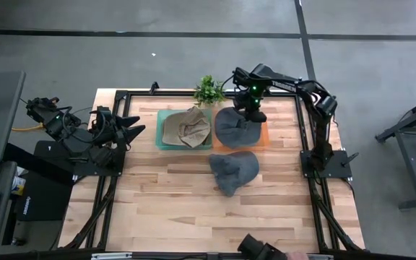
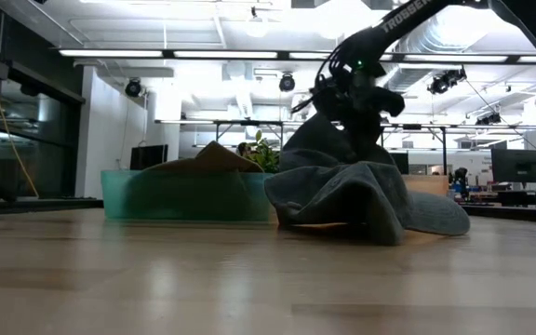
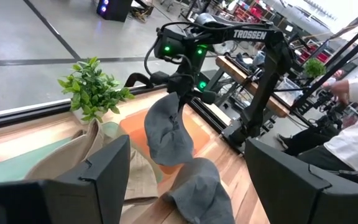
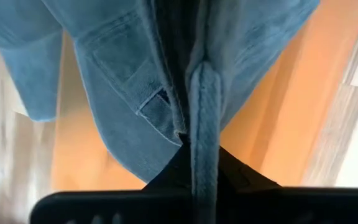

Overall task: Pick & Place hat
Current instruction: Put the left blue cap into the orange bin, then put the blue cap into the orange bin

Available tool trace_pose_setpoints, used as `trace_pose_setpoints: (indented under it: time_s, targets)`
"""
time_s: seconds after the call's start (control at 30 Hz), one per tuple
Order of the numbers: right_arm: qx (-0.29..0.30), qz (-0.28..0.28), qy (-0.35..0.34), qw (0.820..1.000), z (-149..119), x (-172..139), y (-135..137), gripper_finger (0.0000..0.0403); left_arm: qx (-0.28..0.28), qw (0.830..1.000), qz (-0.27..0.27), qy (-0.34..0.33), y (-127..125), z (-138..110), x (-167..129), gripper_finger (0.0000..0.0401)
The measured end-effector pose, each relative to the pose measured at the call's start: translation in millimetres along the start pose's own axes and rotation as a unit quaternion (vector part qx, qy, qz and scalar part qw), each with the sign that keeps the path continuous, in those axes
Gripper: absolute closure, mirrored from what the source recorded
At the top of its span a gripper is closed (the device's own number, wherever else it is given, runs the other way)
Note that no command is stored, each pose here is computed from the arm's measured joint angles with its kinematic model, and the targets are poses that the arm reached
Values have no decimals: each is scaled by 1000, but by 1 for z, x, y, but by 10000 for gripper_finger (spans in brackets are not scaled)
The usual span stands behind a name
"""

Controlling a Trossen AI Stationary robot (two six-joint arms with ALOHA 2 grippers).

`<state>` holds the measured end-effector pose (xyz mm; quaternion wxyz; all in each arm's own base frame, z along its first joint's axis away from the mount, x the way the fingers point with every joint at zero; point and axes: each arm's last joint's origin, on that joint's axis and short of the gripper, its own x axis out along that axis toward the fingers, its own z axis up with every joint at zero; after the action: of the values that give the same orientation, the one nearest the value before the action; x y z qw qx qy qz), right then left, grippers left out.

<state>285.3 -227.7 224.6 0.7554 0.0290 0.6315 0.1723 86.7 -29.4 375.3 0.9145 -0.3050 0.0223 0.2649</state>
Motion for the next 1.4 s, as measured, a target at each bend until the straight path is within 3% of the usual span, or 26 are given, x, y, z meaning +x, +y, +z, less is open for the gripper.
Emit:
trace_pose_setpoints:
  time_s: [0.27, 0.53, 0.93, 1.13, 1.4]
  targets:
    - [-20, -29, 44, 998, 9, 5, 7, 374, 1, 1000, 0, 0, 0, 0, 0, 126]
    - [-7, -33, 45, 998, 18, 8, 13, 358, 9, 1000, 4, 3, 1, -1, 0, 126]
    - [53, -30, 37, 997, 18, 8, 14, 256, 14, 1000, 4, 8, 2, -2, 0, 126]
    - [68, -56, 69, 994, 16, 6, 14, 219, 20, 1000, 2, 18, 3, -3, 0, 126]
    - [68, -121, 85, 987, 21, -17, 9, 214, 22, 1000, 2, 20, 3, -3, 0, 126]
